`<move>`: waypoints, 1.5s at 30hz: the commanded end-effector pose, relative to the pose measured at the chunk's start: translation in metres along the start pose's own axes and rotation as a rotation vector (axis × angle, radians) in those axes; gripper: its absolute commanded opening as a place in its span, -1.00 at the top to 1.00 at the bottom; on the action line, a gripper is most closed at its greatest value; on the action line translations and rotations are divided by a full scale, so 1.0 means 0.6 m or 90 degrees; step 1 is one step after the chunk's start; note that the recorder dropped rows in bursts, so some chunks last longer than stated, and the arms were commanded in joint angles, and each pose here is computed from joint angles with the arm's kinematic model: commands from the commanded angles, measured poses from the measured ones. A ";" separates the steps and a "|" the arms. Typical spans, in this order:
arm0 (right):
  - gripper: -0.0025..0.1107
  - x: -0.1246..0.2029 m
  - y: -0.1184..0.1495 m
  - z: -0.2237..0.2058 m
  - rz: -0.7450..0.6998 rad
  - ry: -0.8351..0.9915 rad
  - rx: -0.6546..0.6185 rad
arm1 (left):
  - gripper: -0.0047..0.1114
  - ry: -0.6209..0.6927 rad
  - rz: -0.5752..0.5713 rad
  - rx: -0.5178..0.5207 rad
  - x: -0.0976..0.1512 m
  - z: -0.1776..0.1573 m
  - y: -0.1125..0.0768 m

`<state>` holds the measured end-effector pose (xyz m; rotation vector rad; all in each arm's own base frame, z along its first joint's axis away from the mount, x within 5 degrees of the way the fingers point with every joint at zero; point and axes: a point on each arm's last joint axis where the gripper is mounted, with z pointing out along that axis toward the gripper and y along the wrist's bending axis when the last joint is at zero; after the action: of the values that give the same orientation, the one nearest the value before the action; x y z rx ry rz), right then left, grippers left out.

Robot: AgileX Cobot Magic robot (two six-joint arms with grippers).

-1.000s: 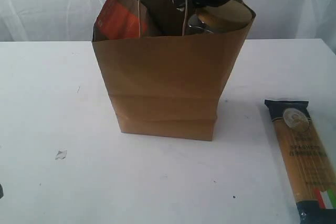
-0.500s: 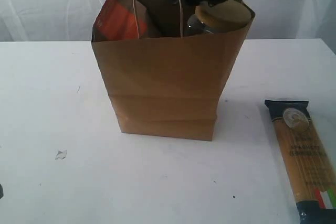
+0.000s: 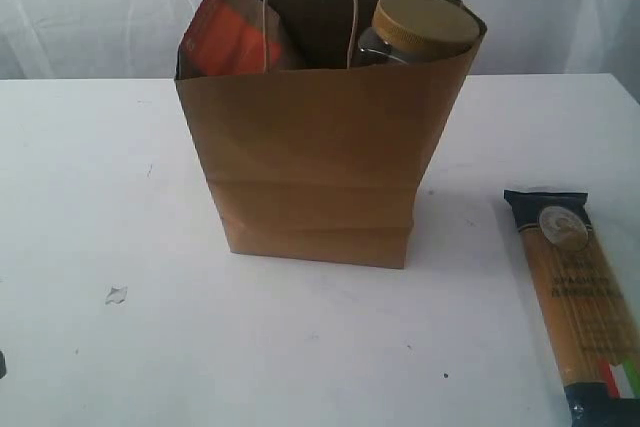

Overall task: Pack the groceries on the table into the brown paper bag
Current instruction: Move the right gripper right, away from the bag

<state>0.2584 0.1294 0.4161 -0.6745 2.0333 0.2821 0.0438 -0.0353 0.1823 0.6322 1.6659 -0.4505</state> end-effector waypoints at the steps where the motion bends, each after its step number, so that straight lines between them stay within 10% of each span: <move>1: 0.20 0.028 -0.011 -0.034 -0.010 0.019 0.029 | 0.92 -0.003 -0.006 0.002 0.001 0.000 0.000; 21: 0.20 0.114 -0.023 -0.163 0.044 -0.022 0.137 | 0.92 -0.003 -0.006 0.002 0.001 0.000 0.000; 45: 0.19 0.174 -0.090 -0.140 0.195 0.073 0.245 | 0.92 -0.003 -0.006 0.002 0.001 0.000 0.000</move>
<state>0.1785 0.0178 0.3899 -0.1844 2.1348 0.0481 0.0438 -0.0353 0.1823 0.6322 1.6659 -0.4505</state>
